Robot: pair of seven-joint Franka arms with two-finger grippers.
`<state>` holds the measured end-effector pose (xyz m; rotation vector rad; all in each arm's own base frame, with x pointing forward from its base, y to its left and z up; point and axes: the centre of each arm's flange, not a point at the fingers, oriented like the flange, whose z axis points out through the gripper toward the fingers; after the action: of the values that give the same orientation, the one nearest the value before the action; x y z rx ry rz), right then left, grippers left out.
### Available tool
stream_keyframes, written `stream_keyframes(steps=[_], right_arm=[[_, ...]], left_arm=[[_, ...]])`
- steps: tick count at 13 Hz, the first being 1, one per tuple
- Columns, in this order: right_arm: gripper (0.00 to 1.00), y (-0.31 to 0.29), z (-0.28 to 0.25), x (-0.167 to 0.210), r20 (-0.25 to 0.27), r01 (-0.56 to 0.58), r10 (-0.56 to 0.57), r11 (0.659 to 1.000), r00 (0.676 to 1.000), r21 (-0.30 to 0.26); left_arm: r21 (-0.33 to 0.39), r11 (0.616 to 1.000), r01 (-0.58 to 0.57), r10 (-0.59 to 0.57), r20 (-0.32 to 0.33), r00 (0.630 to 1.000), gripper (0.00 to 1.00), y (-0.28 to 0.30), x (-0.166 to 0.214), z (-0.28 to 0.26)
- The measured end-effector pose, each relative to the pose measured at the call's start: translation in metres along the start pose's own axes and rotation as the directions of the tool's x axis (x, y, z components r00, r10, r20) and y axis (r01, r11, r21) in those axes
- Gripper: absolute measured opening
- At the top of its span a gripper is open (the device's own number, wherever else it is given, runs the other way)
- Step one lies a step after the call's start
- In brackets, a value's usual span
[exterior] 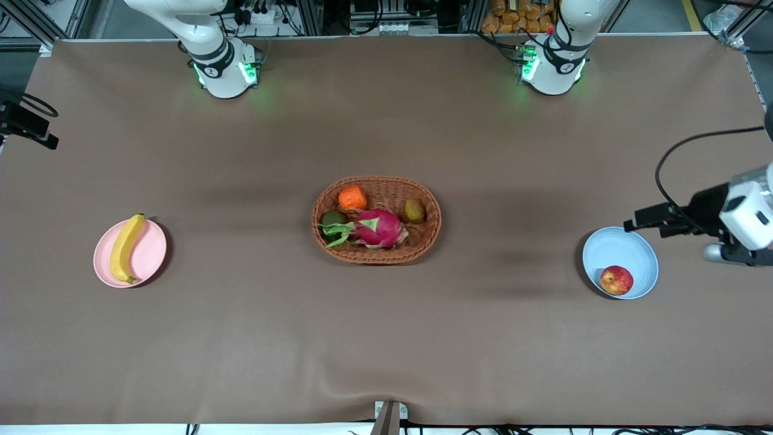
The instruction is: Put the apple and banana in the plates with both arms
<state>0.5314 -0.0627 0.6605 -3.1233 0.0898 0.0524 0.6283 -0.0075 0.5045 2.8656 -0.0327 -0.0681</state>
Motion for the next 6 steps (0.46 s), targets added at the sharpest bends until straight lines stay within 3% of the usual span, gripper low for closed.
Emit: stream_keyframes(steps=[3, 6], right_arm=[[1.0, 0.0, 0.0, 0.0, -0.001, 0.001, -0.001, 1.0, 1.0, 0.0], [1.0, -0.001, 0.0, 0.0, -0.001, 0.006, -0.006, 1.0, 1.0, 0.0]], left_arm=[[0.134, 0.991, 0.007, -0.008, 0.005, 1.0, 1.0, 0.036, -0.021, -0.025], [0.198, 0.98, 0.011, -0.012, 0.006, 1.0, 1.0, 0.049, -0.036, -0.055]])
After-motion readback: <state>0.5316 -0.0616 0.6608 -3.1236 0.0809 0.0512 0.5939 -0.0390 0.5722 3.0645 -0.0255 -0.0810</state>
